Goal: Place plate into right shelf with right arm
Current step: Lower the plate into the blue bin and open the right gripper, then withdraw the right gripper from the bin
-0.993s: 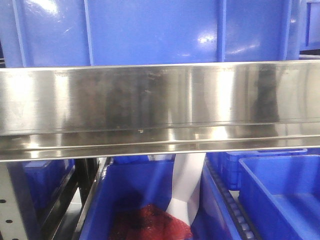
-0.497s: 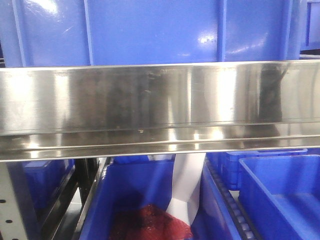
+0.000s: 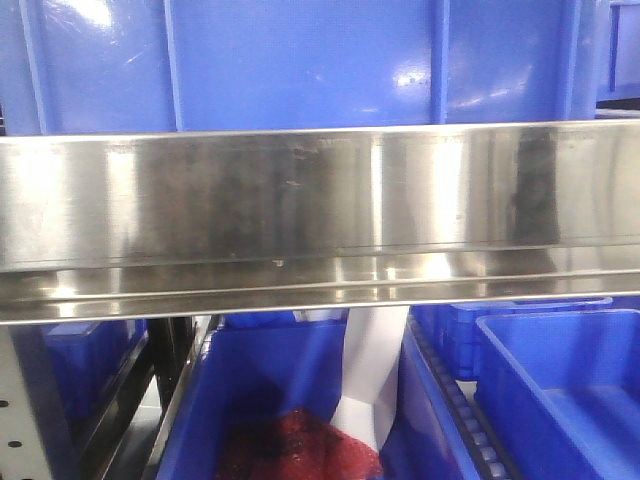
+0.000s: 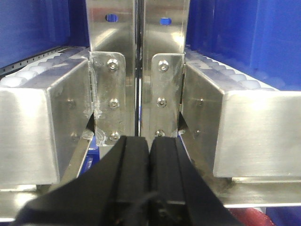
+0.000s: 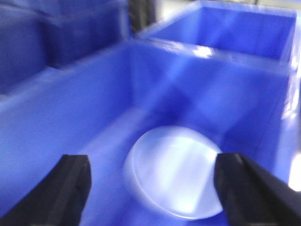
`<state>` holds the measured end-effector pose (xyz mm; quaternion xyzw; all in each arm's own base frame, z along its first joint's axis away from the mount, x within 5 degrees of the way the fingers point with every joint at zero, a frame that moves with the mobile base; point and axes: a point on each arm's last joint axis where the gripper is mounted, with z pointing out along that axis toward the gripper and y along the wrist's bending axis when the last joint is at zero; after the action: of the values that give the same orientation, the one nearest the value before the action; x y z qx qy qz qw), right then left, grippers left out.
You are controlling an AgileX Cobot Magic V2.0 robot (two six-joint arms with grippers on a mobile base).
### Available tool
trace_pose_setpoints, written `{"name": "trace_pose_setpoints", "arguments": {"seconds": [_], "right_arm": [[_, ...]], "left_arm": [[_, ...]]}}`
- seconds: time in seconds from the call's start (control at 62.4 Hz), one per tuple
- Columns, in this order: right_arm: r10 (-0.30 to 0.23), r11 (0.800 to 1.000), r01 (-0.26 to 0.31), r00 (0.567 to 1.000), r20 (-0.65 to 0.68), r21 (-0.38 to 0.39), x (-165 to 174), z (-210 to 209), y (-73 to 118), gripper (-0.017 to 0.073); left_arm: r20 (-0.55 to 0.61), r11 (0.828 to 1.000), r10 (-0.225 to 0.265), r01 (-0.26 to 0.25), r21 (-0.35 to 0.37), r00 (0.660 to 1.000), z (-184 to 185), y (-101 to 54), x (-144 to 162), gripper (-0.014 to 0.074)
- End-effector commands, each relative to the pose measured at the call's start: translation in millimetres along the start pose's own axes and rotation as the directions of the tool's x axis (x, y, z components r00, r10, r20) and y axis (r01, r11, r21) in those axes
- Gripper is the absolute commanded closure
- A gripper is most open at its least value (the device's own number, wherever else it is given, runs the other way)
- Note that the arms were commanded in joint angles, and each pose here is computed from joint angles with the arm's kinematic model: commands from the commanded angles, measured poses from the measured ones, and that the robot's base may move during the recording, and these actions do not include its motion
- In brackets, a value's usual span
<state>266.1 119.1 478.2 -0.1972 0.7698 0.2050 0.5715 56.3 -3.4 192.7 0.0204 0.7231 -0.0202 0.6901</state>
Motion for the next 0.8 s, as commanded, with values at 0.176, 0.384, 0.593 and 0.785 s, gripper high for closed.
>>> {"name": "trace_pose_setpoints", "arguments": {"seconds": [0.176,0.384,0.593,0.785], "right_arm": [[-0.052,0.999,0.049,0.989,0.14,0.023,-28.7,-113.5,18.1,0.0513],[-0.053,0.997,0.046,0.988,0.145,0.055,-25.6,-147.1,23.0,0.0499],[-0.057,0.997,0.049,0.986,0.157,0.057,-26.0,-151.6,24.4,0.0499],[-0.056,0.997,0.048,0.987,0.154,0.057,-25.9,-150.6,24.1,0.0499]], "left_arm": [[0.084,1.0,-0.009,0.009,-0.003,0.996,-0.3,0.3,-4.9,0.064],[0.084,1.0,-0.009,0.009,-0.003,0.996,-0.3,0.3,-4.9,0.064],[0.084,1.0,-0.009,0.009,-0.003,0.996,-0.3,0.3,-4.9,0.064],[0.084,1.0,-0.009,0.009,-0.003,0.996,-0.3,0.3,-4.9,0.064]]}}
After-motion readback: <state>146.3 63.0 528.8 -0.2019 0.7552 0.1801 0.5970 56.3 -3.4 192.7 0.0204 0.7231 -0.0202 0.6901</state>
